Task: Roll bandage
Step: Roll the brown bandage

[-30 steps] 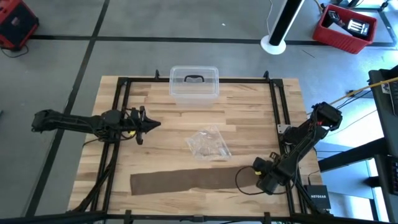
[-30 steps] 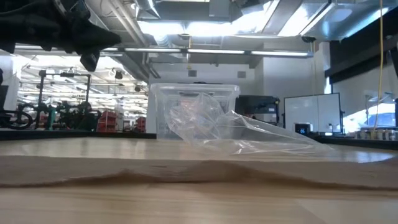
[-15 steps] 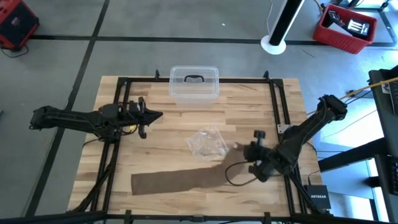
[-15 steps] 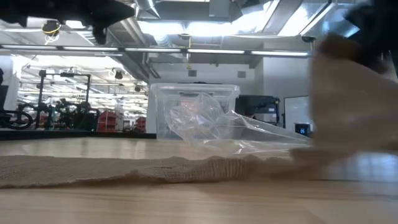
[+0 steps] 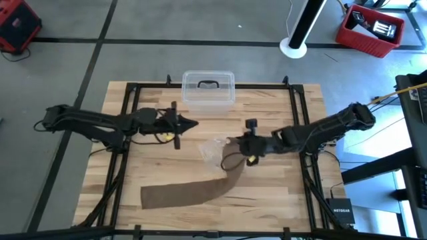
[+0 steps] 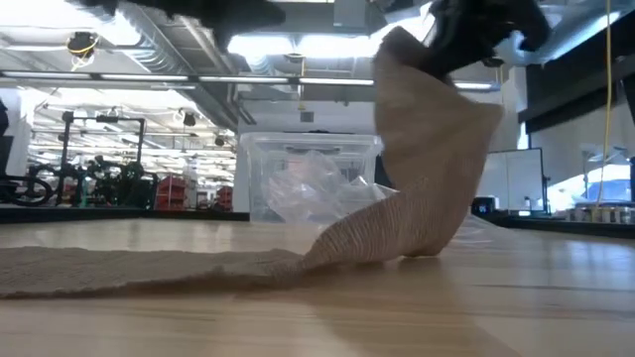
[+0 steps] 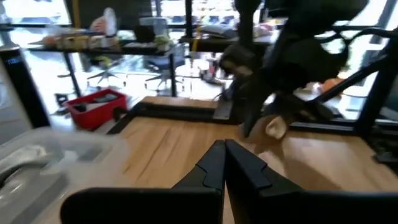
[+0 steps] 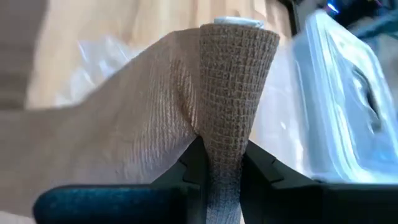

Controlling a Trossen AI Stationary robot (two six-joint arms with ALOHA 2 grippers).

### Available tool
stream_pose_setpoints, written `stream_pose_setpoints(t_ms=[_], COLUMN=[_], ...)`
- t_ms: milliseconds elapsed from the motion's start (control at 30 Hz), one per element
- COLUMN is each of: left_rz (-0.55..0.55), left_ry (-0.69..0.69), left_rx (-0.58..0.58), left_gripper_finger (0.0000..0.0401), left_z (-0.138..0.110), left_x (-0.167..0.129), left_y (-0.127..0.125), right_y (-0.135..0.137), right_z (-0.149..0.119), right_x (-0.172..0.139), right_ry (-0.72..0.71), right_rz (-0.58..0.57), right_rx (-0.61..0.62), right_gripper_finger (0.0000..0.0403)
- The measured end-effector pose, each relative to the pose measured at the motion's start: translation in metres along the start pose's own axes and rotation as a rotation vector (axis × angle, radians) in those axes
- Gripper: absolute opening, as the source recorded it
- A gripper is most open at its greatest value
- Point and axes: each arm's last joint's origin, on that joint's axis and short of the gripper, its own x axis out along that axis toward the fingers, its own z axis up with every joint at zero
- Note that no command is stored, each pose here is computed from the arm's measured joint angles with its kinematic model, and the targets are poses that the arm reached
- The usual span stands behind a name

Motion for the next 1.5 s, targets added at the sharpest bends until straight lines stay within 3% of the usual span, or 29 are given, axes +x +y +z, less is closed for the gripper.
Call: stream_pose_setpoints(t_ms=[133,267,433,567,767,1200,1500], left_rz=[-0.021,-0.017,-0.092,-0.123,-0.131,-0.137,-0.117], left_ry=[0.026,0.112,0.19,0.264,0.332,0.339,0.358], left_rx=[0.0,0.009,0.004,0.037,0.052,0.071,0.108], left_gripper_finger=[0.0008,0.0047,0.0103,0.0122,0.012,0.0115,0.0115], left_z=[0.006,0.008,0.009,0.011,0.0,0.006,0.002], left_x=[0.022,0.044,0.071,0.081,0.087,0.079,0.081], left_y=[-0.005,-0.008,-0.018,-0.024,-0.028,-0.028,-0.027], right_y=[-0.012,-0.017,-0.011,-0.006,-0.004,-0.011,-0.01], right_z=[0.007,0.01,0.01,0.009,0.008,0.004,0.007], right_x=[0.006,0.008,0.019,0.028,0.034,0.039,0.039], right_ry=[-0.109,-0.155,-0.135,-0.102,-0.09,-0.056,-0.092], right_rz=[0.088,0.101,0.108,0.117,0.12,0.071,0.111], right_rx=[0.022,0.051,0.05,0.058,0.055,0.07,0.075], right_gripper_finger=[0.0056,0.0056,0.0056,0.0056,0.0056,0.0056,0.0056])
